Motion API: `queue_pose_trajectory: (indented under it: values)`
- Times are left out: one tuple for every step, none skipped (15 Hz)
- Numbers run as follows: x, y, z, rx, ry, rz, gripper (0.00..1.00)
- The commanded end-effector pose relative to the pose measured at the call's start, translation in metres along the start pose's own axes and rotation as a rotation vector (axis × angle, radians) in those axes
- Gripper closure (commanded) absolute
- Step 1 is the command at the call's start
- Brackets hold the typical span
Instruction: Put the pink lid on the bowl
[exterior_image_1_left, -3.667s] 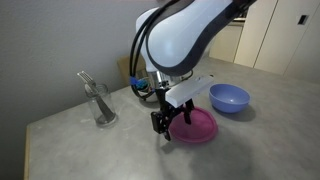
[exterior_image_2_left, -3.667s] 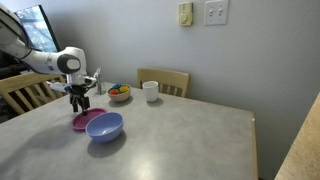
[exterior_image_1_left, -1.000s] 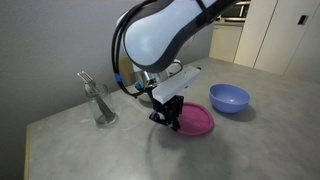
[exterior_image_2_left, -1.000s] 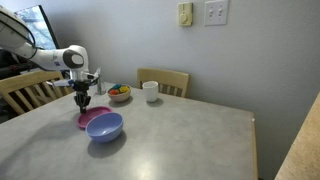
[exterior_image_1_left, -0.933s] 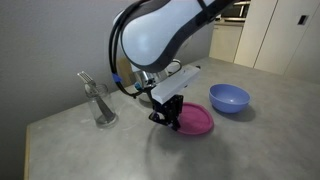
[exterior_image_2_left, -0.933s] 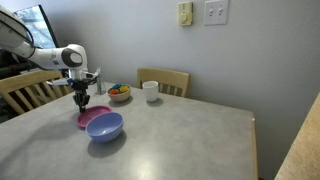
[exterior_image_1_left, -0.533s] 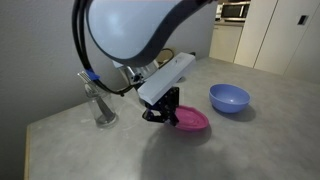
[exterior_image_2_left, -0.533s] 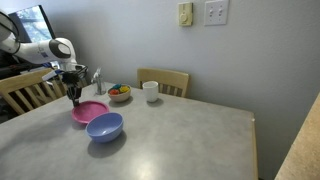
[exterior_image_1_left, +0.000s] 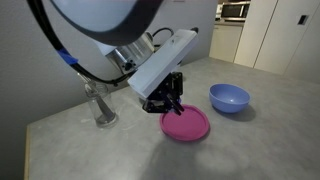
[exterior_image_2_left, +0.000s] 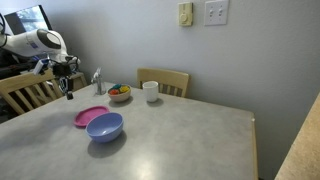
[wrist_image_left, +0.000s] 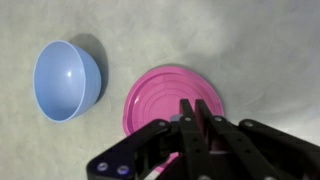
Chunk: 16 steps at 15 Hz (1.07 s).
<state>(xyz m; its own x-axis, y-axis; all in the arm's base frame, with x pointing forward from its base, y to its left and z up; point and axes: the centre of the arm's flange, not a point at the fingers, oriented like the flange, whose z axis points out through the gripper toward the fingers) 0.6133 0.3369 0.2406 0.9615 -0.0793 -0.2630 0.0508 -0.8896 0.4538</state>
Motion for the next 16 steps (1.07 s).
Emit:
queue_pose_trajectory:
  values:
    - [0.008,0.008,0.001,0.057,0.062,-0.101,0.64]
    - [0.014,0.007,0.005,0.096,0.106,-0.146,0.62]
    - [0.02,0.007,0.008,0.126,0.143,-0.177,0.57]
    - [0.027,0.008,0.014,0.163,0.181,-0.206,0.49]
    - [0.034,0.01,0.02,0.199,0.215,-0.235,0.42]
    - [0.04,0.012,0.028,0.231,0.252,-0.266,0.34]
    - [0.046,0.013,0.036,0.27,0.284,-0.291,0.28]
    - [0.05,0.014,0.045,0.311,0.316,-0.311,0.2]
    - [0.053,0.013,0.054,0.357,0.342,-0.328,0.15]
    - [0.055,0.011,0.064,0.411,0.356,-0.335,0.07]
    - [0.053,0.008,0.071,0.463,0.365,-0.344,0.02]
    - [0.05,0.006,0.076,0.516,0.372,-0.355,0.0]
    - [0.046,0.004,0.08,0.57,0.374,-0.365,0.0]
    - [0.041,0.003,0.083,0.62,0.367,-0.368,0.0]
    - [0.036,0.001,0.085,0.653,0.36,-0.366,0.0]
    - [0.032,0.001,0.086,0.67,0.348,-0.361,0.0]
